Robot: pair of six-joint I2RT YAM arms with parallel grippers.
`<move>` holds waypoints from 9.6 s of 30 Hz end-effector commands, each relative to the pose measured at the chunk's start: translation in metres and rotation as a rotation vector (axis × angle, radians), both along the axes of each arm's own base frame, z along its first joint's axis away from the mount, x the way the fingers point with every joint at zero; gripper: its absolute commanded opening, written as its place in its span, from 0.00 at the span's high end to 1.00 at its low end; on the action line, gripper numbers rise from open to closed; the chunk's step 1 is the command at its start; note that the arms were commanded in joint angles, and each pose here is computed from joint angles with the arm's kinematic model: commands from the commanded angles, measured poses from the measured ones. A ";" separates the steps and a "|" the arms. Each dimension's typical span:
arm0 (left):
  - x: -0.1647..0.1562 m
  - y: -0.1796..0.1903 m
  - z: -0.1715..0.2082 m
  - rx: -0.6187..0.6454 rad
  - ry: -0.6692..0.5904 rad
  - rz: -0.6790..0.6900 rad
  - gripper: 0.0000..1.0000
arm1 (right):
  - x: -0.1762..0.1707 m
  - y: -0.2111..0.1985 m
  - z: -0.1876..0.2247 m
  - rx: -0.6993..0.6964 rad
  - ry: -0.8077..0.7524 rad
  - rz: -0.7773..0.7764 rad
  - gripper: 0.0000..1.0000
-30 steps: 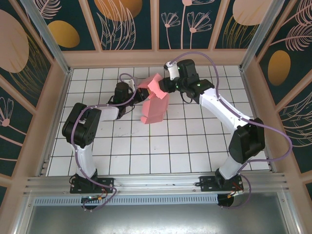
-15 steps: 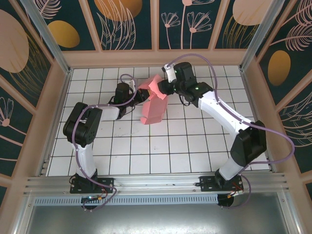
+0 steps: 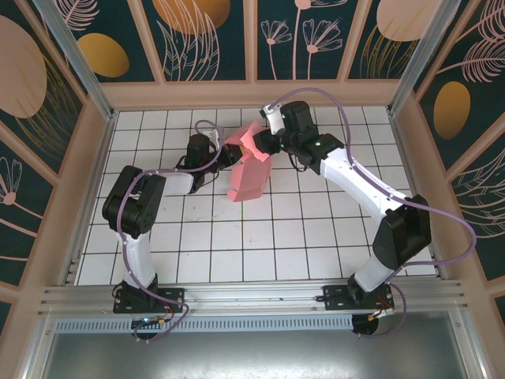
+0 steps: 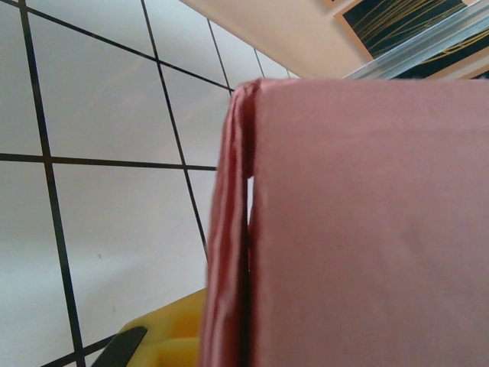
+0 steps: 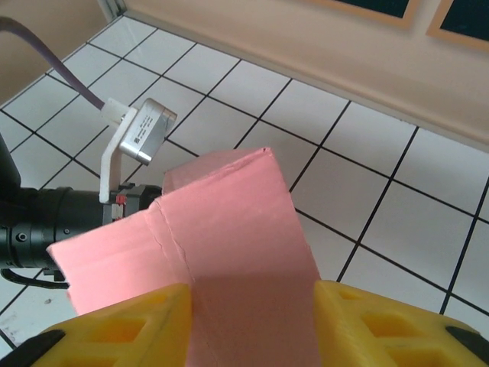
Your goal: Fold the paper box
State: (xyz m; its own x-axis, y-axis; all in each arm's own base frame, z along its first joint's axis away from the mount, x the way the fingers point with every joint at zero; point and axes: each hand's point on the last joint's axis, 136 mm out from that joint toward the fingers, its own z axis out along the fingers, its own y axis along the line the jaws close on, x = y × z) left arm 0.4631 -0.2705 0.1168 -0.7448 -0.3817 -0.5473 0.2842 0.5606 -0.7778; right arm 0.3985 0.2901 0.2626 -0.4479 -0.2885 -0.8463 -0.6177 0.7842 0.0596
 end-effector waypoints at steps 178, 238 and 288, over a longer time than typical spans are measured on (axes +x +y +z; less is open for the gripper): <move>-0.028 0.086 0.005 0.936 0.159 -0.161 1.00 | 0.007 -0.118 -0.005 0.254 0.032 -0.395 0.11; 0.010 0.176 0.140 1.023 -0.009 0.597 0.01 | 0.018 -0.116 -0.114 0.264 0.289 -0.344 0.13; -0.068 0.124 -0.043 0.282 0.445 0.578 0.02 | 0.006 -0.123 -0.128 0.281 0.313 -0.377 0.11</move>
